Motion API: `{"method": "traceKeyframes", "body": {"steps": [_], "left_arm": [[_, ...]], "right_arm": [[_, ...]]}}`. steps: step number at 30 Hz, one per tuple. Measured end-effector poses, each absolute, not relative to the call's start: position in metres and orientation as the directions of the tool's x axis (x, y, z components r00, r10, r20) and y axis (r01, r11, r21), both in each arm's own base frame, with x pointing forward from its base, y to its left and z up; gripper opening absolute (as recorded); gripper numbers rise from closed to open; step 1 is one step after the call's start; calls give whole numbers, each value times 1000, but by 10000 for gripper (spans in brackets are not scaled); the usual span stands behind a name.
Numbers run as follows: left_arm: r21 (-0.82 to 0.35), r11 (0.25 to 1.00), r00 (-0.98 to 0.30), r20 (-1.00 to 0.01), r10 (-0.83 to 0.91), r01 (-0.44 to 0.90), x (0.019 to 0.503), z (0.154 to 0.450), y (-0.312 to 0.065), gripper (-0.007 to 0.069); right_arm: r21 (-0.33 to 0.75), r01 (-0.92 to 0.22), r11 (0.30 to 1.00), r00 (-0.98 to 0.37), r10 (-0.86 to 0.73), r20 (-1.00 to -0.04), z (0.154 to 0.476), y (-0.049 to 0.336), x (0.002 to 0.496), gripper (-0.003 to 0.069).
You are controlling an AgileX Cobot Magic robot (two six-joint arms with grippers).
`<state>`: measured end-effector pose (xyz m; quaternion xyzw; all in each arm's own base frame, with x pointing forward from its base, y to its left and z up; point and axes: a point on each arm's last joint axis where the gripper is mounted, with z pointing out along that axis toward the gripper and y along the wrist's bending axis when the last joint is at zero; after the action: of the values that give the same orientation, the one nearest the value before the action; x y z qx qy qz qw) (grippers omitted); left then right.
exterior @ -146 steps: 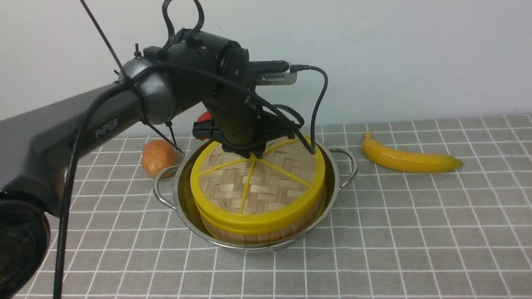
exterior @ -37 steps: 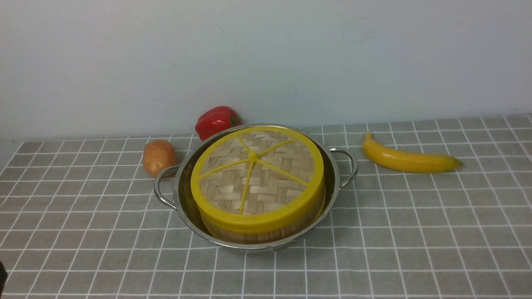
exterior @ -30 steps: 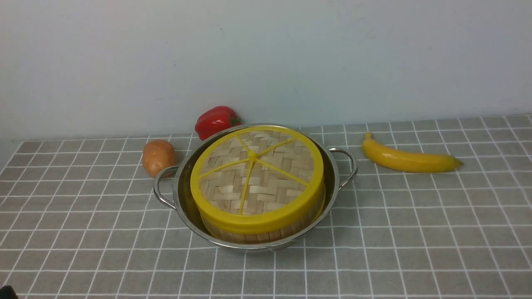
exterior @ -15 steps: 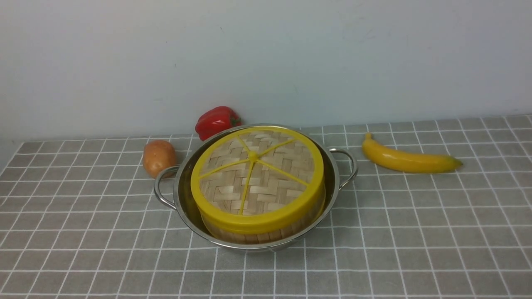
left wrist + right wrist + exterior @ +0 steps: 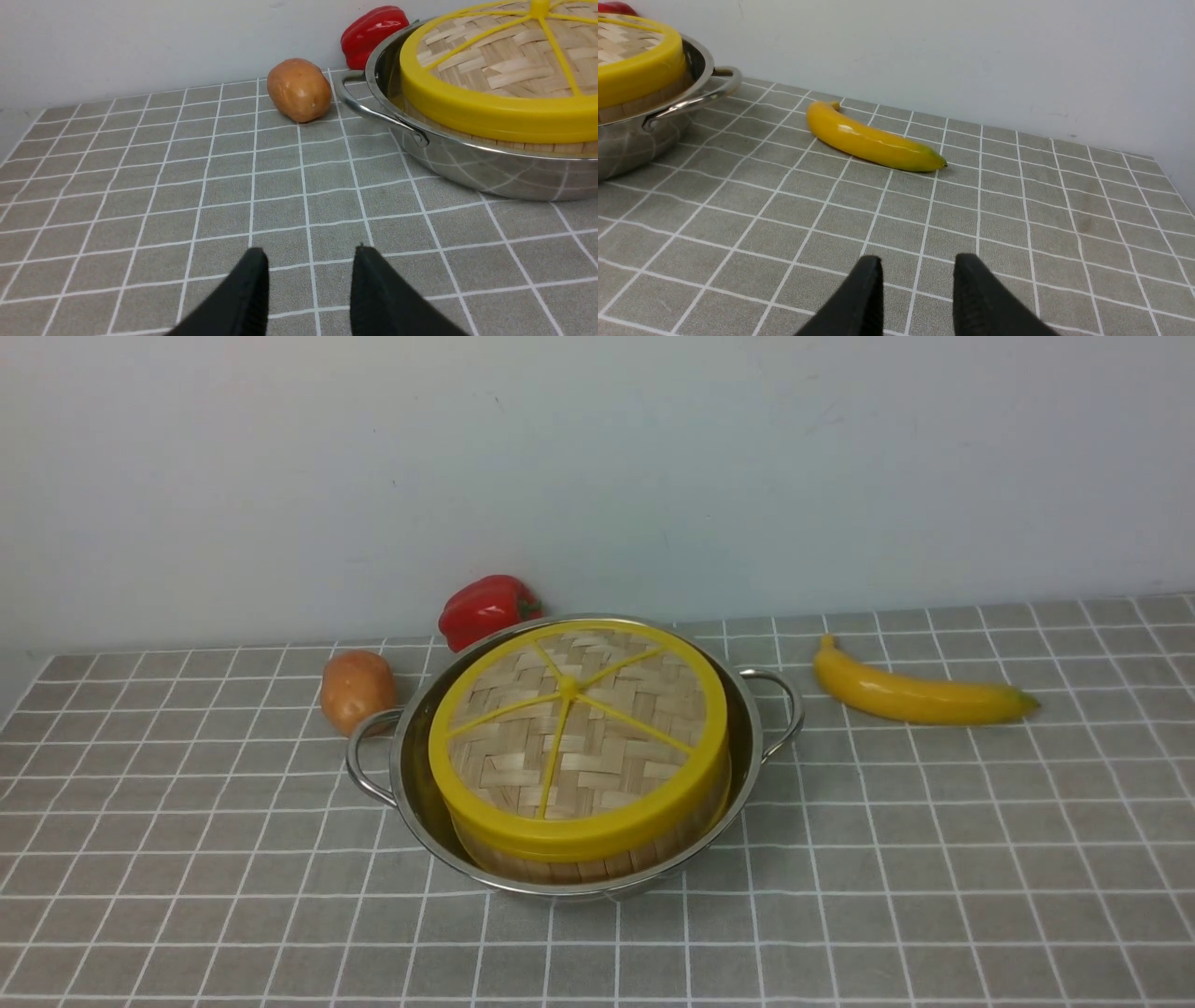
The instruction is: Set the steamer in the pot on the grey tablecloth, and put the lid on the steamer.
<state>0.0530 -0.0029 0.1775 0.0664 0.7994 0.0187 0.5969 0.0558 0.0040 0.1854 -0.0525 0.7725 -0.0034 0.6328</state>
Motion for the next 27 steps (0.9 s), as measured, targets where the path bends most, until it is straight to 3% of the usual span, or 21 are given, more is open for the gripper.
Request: {"method": "traceKeyframes", "body": {"steps": [5, 12, 27], "left_arm": [[169, 982, -277, -943, 185, 79, 53, 178, -1, 242], [174, 983, -204, -962, 183, 65, 55, 184, -1, 242], [176, 982, -199, -962, 186, 63, 55, 185, -1, 242]], "right_arm": [[-72, -77, 994, -194, -85, -977, 185, 4, 56, 240], [-72, -77, 994, -194, -85, -977, 185, 4, 56, 240], [-72, -77, 994, -194, -85, -977, 185, 4, 56, 240]]}}
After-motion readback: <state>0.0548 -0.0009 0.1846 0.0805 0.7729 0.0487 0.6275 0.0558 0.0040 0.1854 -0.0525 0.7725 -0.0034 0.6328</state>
